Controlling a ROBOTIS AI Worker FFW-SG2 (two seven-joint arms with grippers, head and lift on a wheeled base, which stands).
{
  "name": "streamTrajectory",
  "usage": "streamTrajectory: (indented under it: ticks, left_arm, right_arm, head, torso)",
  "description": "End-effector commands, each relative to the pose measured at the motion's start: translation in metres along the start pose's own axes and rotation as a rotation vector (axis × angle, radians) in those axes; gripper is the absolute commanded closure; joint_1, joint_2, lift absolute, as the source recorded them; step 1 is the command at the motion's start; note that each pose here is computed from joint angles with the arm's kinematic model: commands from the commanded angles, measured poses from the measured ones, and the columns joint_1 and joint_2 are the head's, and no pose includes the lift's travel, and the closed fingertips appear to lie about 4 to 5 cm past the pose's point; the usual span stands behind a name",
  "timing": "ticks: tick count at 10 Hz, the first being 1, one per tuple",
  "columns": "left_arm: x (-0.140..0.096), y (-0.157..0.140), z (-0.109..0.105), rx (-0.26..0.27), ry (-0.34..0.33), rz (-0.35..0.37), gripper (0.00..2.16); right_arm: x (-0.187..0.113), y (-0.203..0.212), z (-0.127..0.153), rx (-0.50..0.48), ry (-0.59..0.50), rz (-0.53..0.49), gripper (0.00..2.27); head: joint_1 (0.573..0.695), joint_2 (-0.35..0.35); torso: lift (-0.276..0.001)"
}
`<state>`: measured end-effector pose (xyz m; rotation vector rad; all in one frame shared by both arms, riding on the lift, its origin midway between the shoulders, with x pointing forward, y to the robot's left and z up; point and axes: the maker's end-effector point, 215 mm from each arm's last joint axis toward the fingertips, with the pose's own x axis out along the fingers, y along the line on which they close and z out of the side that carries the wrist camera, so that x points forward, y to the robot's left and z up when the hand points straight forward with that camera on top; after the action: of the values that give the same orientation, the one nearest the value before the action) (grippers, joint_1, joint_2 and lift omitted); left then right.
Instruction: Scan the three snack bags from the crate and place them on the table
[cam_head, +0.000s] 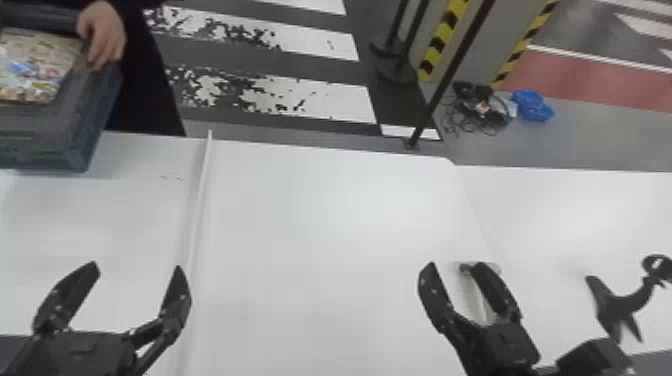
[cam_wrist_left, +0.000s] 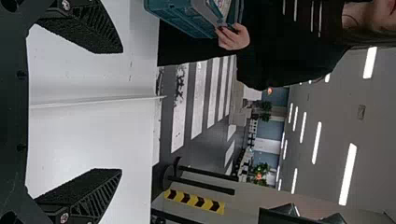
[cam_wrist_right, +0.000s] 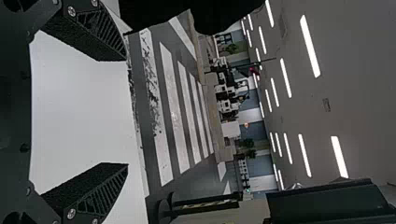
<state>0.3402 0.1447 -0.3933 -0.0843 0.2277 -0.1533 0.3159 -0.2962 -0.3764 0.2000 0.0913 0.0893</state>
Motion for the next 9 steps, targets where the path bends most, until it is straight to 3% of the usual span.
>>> streamTrajectory:
  ticks: [1,9]
  left_arm:
    - [0.0001,-0.0004,0.0017,0.000,-0.006,0.000,0.09]
    - [-0.0003,-0.0013,0.0030,-0.006,-0.011,0.000,0.09]
  right_arm:
    - [-0.0002,0.0000,-0.0009,0.001,0.002,0.000,0.13]
    - [-0.0025,-0.0017,-0.0025,-0.001,0.007,-0.003,0.13]
  head:
    - [0.695,-0.265]
    - [0.695,-0.269]
  torso:
    - [-0.037]
    - [-0.037]
